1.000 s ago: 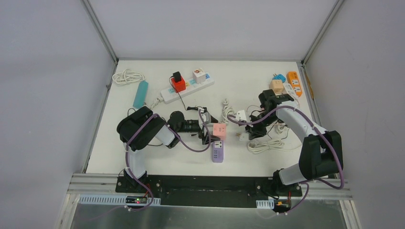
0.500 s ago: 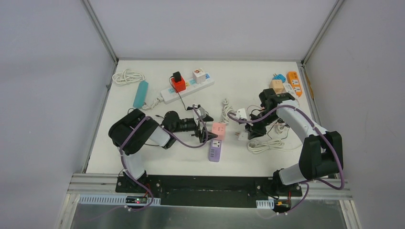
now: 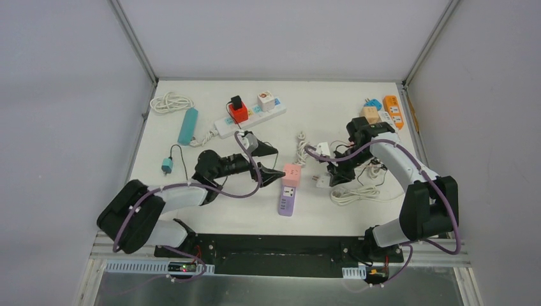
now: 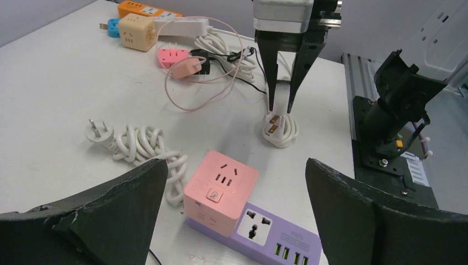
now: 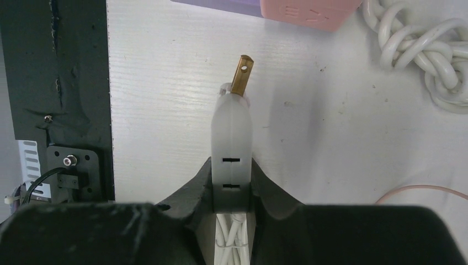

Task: Pull the plug off the socket
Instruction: Place the plug at the center of the board.

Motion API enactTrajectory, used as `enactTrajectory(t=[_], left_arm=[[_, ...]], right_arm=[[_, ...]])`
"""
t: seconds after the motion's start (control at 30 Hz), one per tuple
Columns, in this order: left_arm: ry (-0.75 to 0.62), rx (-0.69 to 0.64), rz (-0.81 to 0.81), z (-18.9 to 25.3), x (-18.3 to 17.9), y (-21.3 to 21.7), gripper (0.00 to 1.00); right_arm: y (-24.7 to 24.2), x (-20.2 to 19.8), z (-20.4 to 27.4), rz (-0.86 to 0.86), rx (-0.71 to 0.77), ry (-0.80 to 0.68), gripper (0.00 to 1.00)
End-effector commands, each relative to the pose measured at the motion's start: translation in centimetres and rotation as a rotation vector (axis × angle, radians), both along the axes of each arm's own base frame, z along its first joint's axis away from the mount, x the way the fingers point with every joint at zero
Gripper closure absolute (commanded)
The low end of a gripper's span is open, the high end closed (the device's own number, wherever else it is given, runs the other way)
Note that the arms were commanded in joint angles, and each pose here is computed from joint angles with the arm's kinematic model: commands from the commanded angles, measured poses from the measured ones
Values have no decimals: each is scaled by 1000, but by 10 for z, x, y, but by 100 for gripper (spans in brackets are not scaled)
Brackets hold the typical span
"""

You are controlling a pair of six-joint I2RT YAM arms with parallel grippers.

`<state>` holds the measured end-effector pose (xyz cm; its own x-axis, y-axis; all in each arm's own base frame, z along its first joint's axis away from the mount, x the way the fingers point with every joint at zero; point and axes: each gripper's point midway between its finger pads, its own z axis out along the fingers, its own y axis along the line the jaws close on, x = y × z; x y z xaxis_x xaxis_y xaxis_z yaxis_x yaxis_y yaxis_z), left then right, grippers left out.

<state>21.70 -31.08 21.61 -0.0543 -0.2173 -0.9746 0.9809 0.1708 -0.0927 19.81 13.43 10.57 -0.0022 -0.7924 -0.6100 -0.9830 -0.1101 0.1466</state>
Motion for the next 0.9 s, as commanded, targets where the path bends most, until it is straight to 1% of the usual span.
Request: enactTrajectory(t=[0.0, 0.1, 0.27, 0.57, 0.87], left_arm=[[103, 37, 86, 5, 3, 14, 1], [111, 32, 122, 16, -2, 24, 1], [115, -17, 157, 28, -10, 35, 1], [166, -66, 181, 28, -9, 39, 1], [218, -76, 202, 24, -3, 38, 1]], right_arm=[[13, 2, 28, -7, 93, -32, 100], [15, 1, 30, -7, 104, -25, 100], [18, -1, 32, -5, 117, -20, 100], [21, -2, 35, -8, 128, -14, 100], [22, -2, 36, -11, 130, -10, 100]])
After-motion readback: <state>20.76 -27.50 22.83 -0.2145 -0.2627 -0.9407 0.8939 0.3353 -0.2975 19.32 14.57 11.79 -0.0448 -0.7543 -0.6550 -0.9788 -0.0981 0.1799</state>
